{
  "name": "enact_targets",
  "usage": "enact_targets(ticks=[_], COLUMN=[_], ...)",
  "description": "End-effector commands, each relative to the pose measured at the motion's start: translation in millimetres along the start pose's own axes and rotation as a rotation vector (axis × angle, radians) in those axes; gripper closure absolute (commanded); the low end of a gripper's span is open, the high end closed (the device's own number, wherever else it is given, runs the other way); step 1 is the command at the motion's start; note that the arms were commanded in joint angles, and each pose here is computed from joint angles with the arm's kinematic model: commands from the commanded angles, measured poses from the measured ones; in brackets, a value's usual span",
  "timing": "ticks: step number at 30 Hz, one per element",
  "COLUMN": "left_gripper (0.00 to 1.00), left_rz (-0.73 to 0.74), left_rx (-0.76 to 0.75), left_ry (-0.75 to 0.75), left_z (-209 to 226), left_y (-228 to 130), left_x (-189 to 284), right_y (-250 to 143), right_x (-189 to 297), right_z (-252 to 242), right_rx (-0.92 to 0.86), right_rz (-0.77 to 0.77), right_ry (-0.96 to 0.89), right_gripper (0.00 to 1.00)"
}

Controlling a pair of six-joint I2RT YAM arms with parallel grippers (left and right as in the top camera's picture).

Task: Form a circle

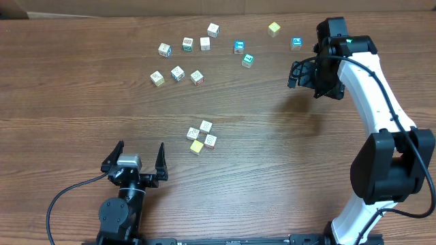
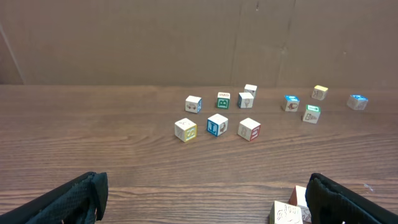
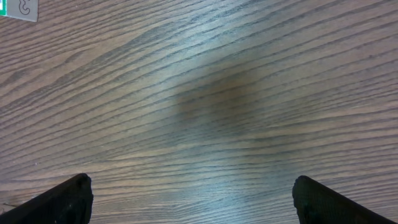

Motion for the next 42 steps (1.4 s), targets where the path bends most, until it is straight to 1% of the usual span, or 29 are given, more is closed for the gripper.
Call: enact_targets(ticks=[1,13,16,24,32,42], left_gripper=[0.00,0.00,0.01,0.00,0.00,0.00], left_rz=[-0.009,-0.009,-0.009,-0.009,-0.009,-0.009], left_rx=[-0.025,-0.025,-0.025,-0.025,-0.025,-0.025], left_ry=[0.000,0.000,0.000,0.000,0.000,0.000], left_z=[0.3,0.3,0.3,0.3,0.3,0.3], left_y=[0.7,0.7,0.7,0.7,0.7,0.7], left_x=[0.4,0.4,0.4,0.4,0.4,0.4], right_y=[4.2,4.8,13.7,11.7,-10.3,-50.7], right_x=[10.4,14.6,18.8,22.6,6.1,-28.8], right_z=[0.3,-0.6,-2.3,-2.4,-14.9,-36.1], right_rx=[-0.007,-0.005,-0.016,-0.006,-0.007,-0.006], right_rz=[-0.031,-0.040,-0.089,-0.101,-0.107,-0.141], right_ry=[0.013,0.015,0.015,0.026,0.022,0.040], right_gripper=[0.00,0.00,0.00,0.00,0.00,0.00])
Point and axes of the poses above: each gripper's point midway between its finger pads, its own x axis back along the fingers, its own z axis along the line the jaws close on, y = z × x, the point moved 4 cm from there along x, back along the fingers, and after that the axes turned 8 degrees about -x, right-handed, at the moved point
